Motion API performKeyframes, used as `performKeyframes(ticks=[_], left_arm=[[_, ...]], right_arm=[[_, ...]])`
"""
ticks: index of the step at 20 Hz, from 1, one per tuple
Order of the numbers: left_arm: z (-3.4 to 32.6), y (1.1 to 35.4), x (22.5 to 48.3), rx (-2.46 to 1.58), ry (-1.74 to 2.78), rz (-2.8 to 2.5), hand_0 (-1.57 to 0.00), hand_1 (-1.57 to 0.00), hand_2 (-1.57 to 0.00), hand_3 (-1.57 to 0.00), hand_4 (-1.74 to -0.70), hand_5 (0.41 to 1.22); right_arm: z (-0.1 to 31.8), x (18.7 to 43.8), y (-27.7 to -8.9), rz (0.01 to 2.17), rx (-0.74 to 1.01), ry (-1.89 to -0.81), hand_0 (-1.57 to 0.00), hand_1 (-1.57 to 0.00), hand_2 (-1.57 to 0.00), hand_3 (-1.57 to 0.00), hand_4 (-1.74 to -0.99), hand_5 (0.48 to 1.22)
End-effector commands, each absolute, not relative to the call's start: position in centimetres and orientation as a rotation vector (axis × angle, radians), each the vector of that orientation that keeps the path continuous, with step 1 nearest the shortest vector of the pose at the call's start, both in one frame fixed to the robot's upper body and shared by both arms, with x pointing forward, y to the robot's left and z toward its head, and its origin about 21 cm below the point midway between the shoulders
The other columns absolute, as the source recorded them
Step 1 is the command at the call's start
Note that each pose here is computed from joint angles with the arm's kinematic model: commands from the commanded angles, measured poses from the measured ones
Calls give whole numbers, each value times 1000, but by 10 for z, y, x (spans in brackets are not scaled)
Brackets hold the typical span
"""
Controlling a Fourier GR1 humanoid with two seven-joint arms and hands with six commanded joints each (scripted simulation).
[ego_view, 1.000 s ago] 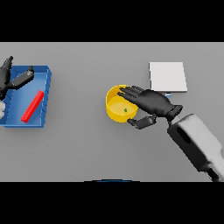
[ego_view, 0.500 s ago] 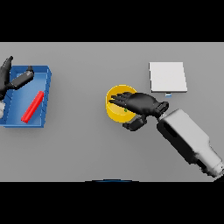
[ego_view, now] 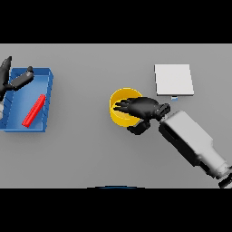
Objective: Pick up the red beaker and tilt it to pour out 1 green nut into yellow bowl. Pick up the yellow bowl and place it on the metallic measuring scale.
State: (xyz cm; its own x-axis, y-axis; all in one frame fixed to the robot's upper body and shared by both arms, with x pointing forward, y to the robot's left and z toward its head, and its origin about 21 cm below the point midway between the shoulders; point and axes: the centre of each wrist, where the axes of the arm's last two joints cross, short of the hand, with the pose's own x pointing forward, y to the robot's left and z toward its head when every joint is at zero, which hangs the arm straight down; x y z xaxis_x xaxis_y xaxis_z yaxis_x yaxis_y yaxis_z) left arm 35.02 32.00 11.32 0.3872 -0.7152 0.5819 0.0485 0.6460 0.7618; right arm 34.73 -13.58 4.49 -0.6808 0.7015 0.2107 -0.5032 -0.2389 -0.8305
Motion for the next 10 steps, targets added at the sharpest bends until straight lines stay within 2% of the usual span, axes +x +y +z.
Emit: performKeyframes(ticks=[1, 2, 3, 4, 5, 6, 7, 8, 10], left_arm=[[116, 319, 351, 731, -1087, -544, 1, 1, 1, 1, -792, 725], [114, 320, 350, 729, -1085, -540, 1, 1, 1, 1, -792, 723], [112, 321, 349, 735, -1081, -535, 1, 1, 1, 1, -793, 722], [116, 322, 349, 731, -1082, -535, 1, 1, 1, 1, -793, 723], [113, 321, 350, 729, -1078, -529, 1, 1, 1, 1, -795, 725], [117, 322, 349, 733, -1083, -532, 1, 1, 1, 1, -796, 726], [117, 321, 348, 727, -1083, -523, 1, 1, 1, 1, -800, 727], [116, 320, 347, 733, -1091, -531, 1, 1, 1, 1, -799, 728], [115, 321, 345, 738, -1081, -531, 1, 1, 1, 1, -799, 727]], right_arm=[[45, 347, -132, 1998, -284, -1217, -16, -40, -68, -94, -1339, 784], [44, 346, -134, 2010, -292, -1208, -93, -107, -133, -160, -1362, 820], [44, 347, -134, 2022, -288, -1211, -258, -236, -233, -249, -1387, 900], [46, 347, -134, 2031, -278, -1213, -508, -437, -388, -359, -1425, 964], [45, 347, -134, 2030, -280, -1196, -721, -664, -624, -472, -1488, 1016], [47, 347, -133, 2041, -260, -1179, -891, -846, -814, -594, -1534, 1057], [48, 347, -134, 2051, -243, -1161, -1027, -991, -965, -691, -1571, 1090], [47, 347, -135, 2055, -239, -1155, -1136, -1107, -1086, -867, -1604, 1116], [49, 346, -134, 2042, -236, -1140, -1292, -1274, -1261, -1019, -1649, 1154]])
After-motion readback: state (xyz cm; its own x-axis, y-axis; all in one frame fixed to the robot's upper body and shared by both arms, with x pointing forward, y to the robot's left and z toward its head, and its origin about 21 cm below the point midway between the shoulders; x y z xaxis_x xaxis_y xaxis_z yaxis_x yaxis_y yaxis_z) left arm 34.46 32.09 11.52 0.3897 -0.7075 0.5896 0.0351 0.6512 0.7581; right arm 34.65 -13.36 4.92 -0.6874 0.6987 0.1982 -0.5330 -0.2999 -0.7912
